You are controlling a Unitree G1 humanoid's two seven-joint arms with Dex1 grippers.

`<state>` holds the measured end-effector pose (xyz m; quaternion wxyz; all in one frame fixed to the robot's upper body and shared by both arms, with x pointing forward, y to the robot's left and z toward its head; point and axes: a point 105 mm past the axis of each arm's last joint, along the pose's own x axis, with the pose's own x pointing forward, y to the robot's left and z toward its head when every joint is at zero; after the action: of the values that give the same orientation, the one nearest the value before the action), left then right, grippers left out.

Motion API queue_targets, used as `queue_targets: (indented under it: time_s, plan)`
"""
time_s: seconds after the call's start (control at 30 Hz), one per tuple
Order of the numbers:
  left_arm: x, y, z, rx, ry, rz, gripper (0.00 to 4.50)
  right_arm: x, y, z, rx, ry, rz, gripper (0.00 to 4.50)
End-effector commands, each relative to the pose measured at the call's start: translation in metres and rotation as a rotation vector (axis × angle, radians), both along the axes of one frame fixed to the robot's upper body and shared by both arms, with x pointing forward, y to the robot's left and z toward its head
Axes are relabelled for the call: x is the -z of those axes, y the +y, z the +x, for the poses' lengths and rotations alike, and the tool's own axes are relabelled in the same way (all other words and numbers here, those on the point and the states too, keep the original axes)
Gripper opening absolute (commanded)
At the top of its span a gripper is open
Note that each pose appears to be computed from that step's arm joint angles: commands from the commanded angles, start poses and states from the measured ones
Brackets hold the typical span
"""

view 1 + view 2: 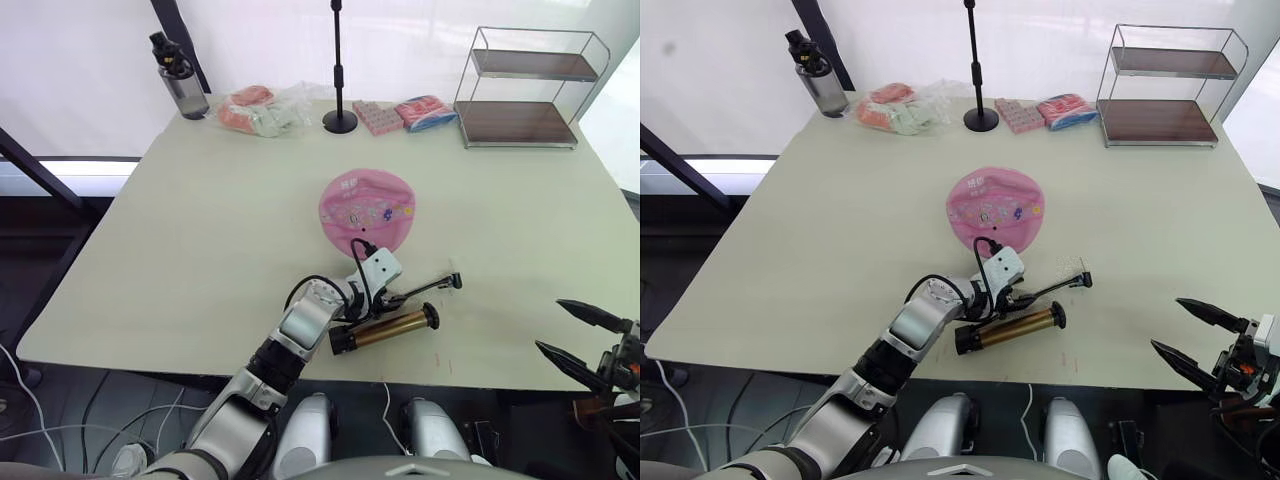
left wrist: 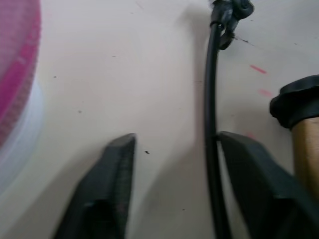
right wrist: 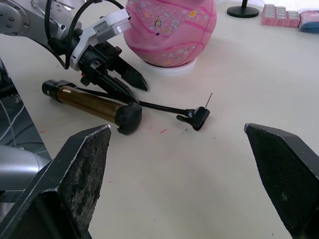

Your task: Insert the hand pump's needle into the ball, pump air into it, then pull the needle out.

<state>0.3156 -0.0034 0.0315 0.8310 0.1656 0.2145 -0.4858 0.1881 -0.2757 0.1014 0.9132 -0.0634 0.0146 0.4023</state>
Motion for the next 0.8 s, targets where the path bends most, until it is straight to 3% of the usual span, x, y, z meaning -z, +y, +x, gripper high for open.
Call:
queue_targets:
  time_s: [0.03, 0.47, 0.63, 0.8]
  plan:
    - [0.008, -0.003, -0.005, 0.019, 0.025, 0.021, 1.59, -0.008, -0.004, 0.0, 0.012, -0.049, -0.008, 4.5]
    - [0.012, -0.01, -0.011, 0.046, 0.065, -0.002, 1.59, -0.008, -0.004, -0.001, 0.003, -0.051, -0.008, 4.5]
    - [0.008, -0.013, -0.012, 0.058, 0.065, -0.034, 0.02, -0.007, -0.004, -0.001, -0.001, -0.052, -0.008, 4.5]
    - [0.004, -0.016, -0.013, 0.094, 0.035, -0.043, 0.02, -0.007, -0.002, 0.0, -0.005, -0.052, -0.004, 4.5]
